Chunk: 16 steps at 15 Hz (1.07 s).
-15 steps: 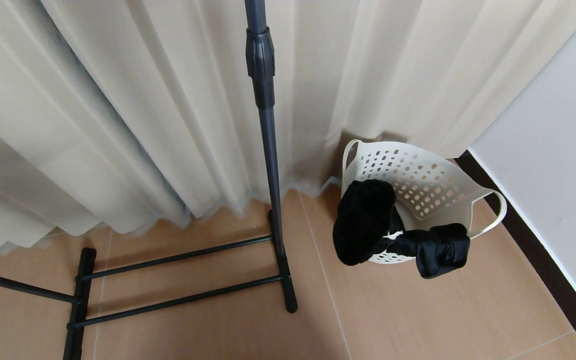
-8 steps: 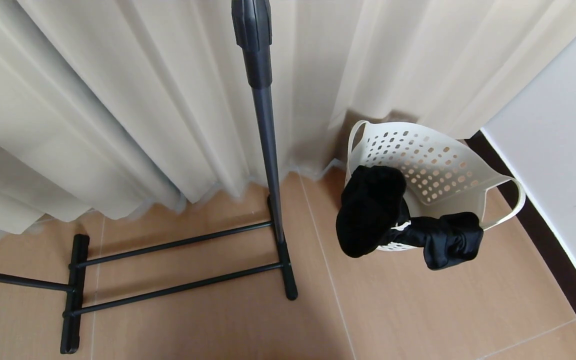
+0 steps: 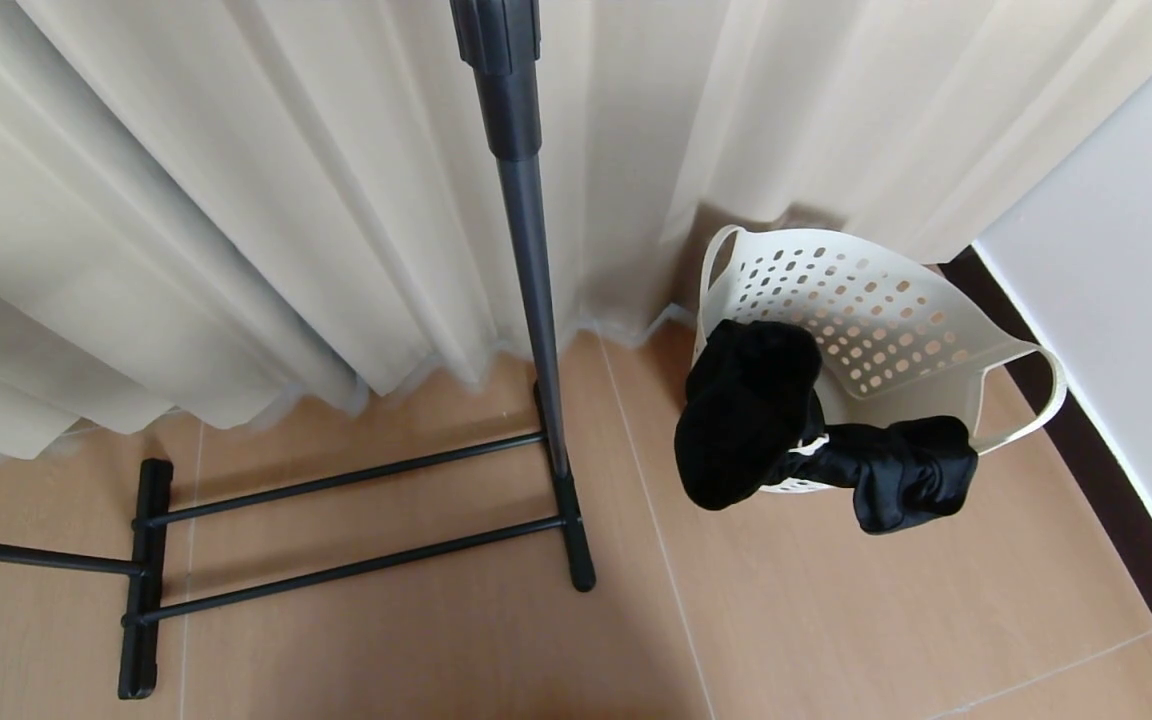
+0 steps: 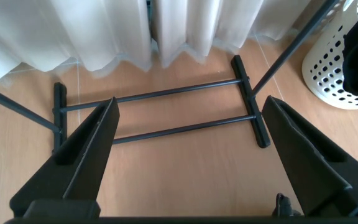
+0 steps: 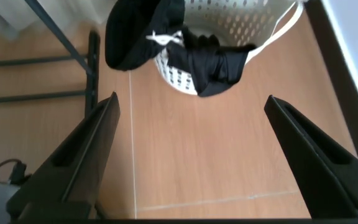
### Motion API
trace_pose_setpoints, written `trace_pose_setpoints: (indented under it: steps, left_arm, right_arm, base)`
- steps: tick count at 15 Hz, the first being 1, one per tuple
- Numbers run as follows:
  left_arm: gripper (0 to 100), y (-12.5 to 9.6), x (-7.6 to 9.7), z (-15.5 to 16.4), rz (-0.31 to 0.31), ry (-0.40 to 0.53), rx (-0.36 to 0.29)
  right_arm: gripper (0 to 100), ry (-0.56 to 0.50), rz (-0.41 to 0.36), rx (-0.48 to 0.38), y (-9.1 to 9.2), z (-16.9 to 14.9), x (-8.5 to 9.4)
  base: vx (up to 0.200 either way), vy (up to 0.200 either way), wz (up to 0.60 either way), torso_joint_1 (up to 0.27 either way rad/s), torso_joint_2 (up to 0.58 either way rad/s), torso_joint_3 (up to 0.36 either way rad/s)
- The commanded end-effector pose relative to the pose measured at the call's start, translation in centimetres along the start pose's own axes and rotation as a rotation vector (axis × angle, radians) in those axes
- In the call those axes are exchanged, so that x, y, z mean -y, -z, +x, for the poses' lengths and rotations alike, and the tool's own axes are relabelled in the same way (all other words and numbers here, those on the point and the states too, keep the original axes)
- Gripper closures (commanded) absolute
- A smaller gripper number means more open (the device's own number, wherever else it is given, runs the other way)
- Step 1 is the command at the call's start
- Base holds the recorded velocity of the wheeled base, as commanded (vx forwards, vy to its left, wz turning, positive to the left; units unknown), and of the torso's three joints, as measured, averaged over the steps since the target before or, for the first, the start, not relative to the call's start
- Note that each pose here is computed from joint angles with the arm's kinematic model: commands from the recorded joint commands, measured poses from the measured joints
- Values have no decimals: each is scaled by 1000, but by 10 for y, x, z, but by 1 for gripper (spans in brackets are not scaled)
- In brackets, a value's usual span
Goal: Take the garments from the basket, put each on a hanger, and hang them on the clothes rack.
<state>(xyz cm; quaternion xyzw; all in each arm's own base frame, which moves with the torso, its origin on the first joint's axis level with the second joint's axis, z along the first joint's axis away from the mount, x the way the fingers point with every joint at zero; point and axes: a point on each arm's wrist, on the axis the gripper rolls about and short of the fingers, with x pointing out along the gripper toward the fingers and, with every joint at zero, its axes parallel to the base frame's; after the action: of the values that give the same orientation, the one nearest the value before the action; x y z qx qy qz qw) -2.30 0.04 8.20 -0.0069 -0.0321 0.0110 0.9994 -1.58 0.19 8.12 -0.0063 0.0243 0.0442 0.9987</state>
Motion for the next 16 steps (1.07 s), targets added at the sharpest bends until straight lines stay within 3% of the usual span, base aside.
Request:
trace_pose_setpoints:
  steps: [1,2,3,4,5,6,7,8,10,12,13,16]
  left_arm:
    - [0,0,0,0,-1,-1,0]
    - [0,0,0,0,-1,-1,0]
    - [0,0,0,0,-1,-1,0]
    - [0,0,0,0,-1,-2,0]
    - [0,0,0,0,-1,-2,0]
    - [0,0,0,0,-1,-2,0]
    - [0,0,0,0,-1,-2,0]
    - [0,0,0,0,-1,-7,0]
    - [0,0,0,0,-1,-8,0]
    - [0,0,0,0,-1,-8,0]
    - [0,0,0,0,-1,-8,0]
    - [0,0,0,0,-1,-8,0]
  right_arm:
    - [0,-48,30,-259,-17,29,2]
    - [0,-75,43,-301,-32,44,3]
    - [0,-75,43,-301,-32,44,3]
    - [0,-105,49,-369,-61,90,6]
    - [0,-131,19,-380,-75,114,5]
    - [0,-135,15,-379,-77,116,5]
    - [0,-191,-76,-401,-101,163,1]
    - [0,-210,-151,-398,-115,190,0]
    - [0,-256,-218,-439,-134,230,-6]
    - [0,-306,-275,-467,-145,268,-16]
    - [0,-308,-277,-468,-146,271,-16]
    - [0,-328,-385,-478,-140,322,-37]
  base:
    - [0,0,0,0,0,0]
    - [0,0,0,0,0,0]
    - [0,0,0,0,0,0]
    - [0,0,0,0,0,0]
    - [0,0,0,0,0,0]
    - [0,0,0,0,0,0]
    - [0,0,0,0,0,0]
    - [0,0,0,0,0,0]
    - [0,0,0,0,0,0]
    - [0,0,0,0,0,0]
    - [0,0,0,0,0,0]
    - [0,0,0,0,0,0]
